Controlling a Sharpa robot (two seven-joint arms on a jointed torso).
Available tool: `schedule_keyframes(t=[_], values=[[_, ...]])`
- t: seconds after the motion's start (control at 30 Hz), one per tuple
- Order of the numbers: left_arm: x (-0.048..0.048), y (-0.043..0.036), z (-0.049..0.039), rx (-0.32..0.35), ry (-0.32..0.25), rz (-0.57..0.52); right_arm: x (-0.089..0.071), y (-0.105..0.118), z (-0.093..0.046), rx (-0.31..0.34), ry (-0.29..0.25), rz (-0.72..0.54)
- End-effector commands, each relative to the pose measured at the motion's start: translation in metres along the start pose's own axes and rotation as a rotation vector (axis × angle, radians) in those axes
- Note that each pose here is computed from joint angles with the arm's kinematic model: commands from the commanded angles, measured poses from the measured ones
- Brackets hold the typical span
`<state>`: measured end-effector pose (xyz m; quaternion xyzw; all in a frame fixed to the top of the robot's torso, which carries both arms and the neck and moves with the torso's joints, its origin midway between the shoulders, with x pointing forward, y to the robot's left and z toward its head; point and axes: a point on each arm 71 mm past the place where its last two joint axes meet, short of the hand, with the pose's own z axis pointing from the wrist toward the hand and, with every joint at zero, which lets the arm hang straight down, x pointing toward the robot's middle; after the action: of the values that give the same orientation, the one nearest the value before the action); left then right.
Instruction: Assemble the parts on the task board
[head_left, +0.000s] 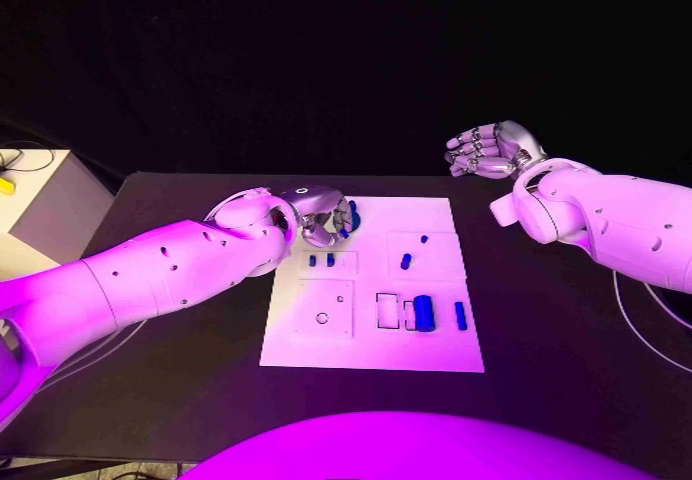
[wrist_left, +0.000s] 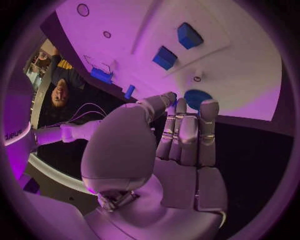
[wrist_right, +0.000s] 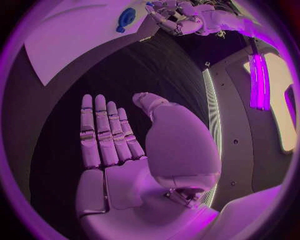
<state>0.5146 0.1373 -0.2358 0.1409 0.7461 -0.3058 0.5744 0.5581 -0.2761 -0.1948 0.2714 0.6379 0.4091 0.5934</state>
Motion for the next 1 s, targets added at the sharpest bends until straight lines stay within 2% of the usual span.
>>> schedule_keyframes(t=[0.03,0.3,0.6,1.0], values=[[-0.0042,0.0006,-0.0046,0.006,-0.009,-0.033,-0.001,0.0,0.0,-0.01,0.006,-0.003],[-0.0103,0.0127,-0.0141,-0.023,-0.014,-0.019,-0.002,0.0,-0.001,-0.008,0.004,-0.004],[-0.0093,0.0263,-0.0171,-0.062,0.012,0.019,-0.003,-0.001,-0.001,-0.007,0.003,-0.005],[-0.0052,0.027,-0.0158,-0.071,0.044,0.028,-0.002,0.0,-0.001,-0.007,0.003,-0.005]])
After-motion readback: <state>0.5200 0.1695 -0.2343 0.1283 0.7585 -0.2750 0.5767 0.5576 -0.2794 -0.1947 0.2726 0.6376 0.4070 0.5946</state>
